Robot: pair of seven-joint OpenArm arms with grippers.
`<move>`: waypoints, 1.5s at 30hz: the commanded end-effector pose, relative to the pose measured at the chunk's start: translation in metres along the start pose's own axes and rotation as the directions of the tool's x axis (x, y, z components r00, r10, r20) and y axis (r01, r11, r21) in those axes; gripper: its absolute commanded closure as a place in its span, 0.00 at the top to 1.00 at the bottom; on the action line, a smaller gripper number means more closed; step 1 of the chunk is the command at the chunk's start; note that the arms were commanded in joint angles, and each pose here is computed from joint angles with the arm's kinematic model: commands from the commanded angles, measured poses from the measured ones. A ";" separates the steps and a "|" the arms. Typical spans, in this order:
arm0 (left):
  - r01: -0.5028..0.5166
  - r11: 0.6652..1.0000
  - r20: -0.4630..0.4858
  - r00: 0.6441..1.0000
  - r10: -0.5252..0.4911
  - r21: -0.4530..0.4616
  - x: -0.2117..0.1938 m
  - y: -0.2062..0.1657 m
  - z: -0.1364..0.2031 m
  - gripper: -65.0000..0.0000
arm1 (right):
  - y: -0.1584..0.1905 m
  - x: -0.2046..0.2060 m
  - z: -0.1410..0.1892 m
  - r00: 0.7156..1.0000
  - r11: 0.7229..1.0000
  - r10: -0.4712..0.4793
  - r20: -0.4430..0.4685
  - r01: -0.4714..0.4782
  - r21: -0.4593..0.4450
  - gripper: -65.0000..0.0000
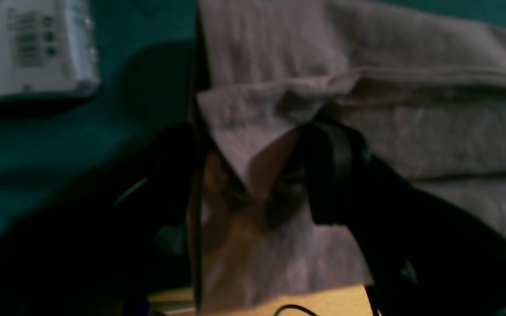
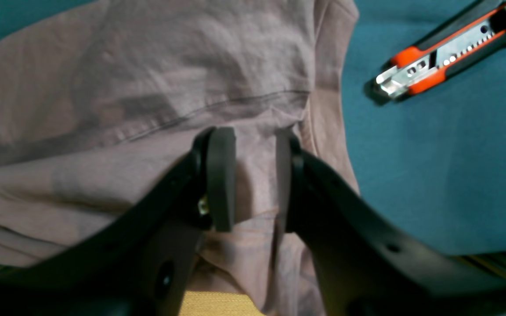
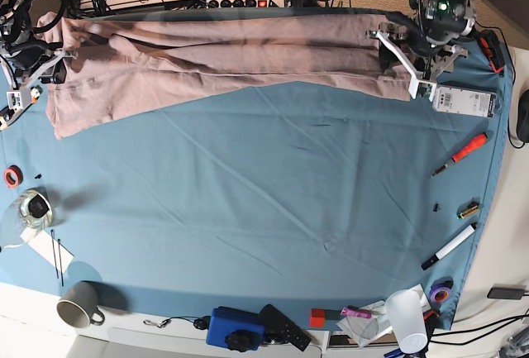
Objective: Fold the T-shirt properly
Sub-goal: 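Hold the shirt end with the left gripper and pull it further inward, then carry the shirt end with the left gripper over onto the shirt body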
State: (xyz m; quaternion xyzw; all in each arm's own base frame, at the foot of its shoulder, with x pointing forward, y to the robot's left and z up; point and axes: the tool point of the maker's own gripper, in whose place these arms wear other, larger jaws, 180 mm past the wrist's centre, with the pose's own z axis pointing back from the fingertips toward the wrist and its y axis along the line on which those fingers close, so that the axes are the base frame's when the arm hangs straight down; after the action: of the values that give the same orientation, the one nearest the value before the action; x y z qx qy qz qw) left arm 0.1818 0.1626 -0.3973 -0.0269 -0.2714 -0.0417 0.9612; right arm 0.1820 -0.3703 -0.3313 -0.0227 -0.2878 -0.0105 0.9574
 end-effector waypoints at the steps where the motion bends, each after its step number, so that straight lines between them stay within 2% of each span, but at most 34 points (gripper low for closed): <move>1: -0.013 1.000 -0.009 1.000 0.013 0.005 -0.001 0.002 -0.002 0.61 | -0.006 0.015 0.007 0.999 1.000 0.020 0.043 -0.020 -0.017 0.25; 3: -0.092 0.995 -0.061 0.994 0.094 0.024 -0.013 0.007 -0.008 0.61 | -0.006 0.015 0.007 0.999 1.000 0.021 0.043 -0.020 -0.017 0.25; 7: -0.125 0.991 -0.177 0.975 0.132 0.046 -0.040 0.009 -0.013 0.61 | -0.006 0.015 0.007 0.999 1.000 0.021 0.043 -0.020 -0.017 0.25; 13: -0.150 0.985 -0.225 0.960 0.165 0.080 -0.051 0.022 -0.008 0.59 | -0.006 0.015 0.007 0.999 1.000 0.020 0.043 -0.020 -0.017 0.25; 15: -0.175 0.981 -0.261 0.946 0.190 0.079 -0.058 0.023 -0.005 0.49 | -0.006 0.015 0.007 0.999 1.000 0.020 0.043 -0.020 -0.017 0.25; 18: -0.229 0.973 -0.322 0.919 0.228 0.037 -0.068 0.015 0.000 0.23 | -0.006 0.015 0.007 0.999 1.000 0.020 0.043 -0.020 -0.017 0.25; 20: -0.248 0.969 -0.327 0.915 0.237 0.010 -0.068 0.009 0.000 0.12 | -0.006 0.015 0.007 0.999 1.000 0.020 0.044 -0.020 -0.016 0.25; 24: -0.268 0.963 -0.308 0.919 0.244 -0.036 -0.063 0.001 -0.001 0.00 | -0.006 0.015 0.007 0.999 1.000 0.020 0.043 -0.020 -0.017 0.25; 29: -0.247 0.966 -0.266 0.939 0.220 -0.073 -0.048 -0.002 0.004 0.00 | -0.006 0.015 0.007 0.999 1.000 0.020 0.043 -0.020 -0.017 0.25; 34: -0.132 0.968 -0.067 0.990 0.120 -0.214 0.004 -0.024 0.026 0.00 | -0.006 0.015 0.007 0.999 1.000 0.020 0.044 -0.020 -0.017 0.25; 38: -0.034 0.973 0.079 0.995 0.053 -0.230 0.037 -0.030 0.045 0.00 | -0.006 0.015 0.007 0.999 1.000 0.020 0.044 -0.020 -0.017 0.25; 42: -0.019 0.974 0.117 0.992 0.047 -0.227 0.046 -0.032 0.050 0.00 | -0.006 0.015 0.007 0.999 1.000 0.021 0.044 -0.020 -0.016 0.25; 45: -0.026 0.957 0.134 0.989 0.068 -0.290 0.050 -0.043 0.054 0.00 | -0.006 0.016 0.007 0.999 1.000 0.020 0.049 -0.020 -0.016 0.25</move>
State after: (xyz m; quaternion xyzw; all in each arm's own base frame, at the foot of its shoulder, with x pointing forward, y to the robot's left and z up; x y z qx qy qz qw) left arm 0.1881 0.1227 -0.3327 -0.1723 -0.3122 -0.0487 0.9330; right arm 0.1827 -0.3701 -0.3309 -0.0222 -0.2900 -0.0106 0.9567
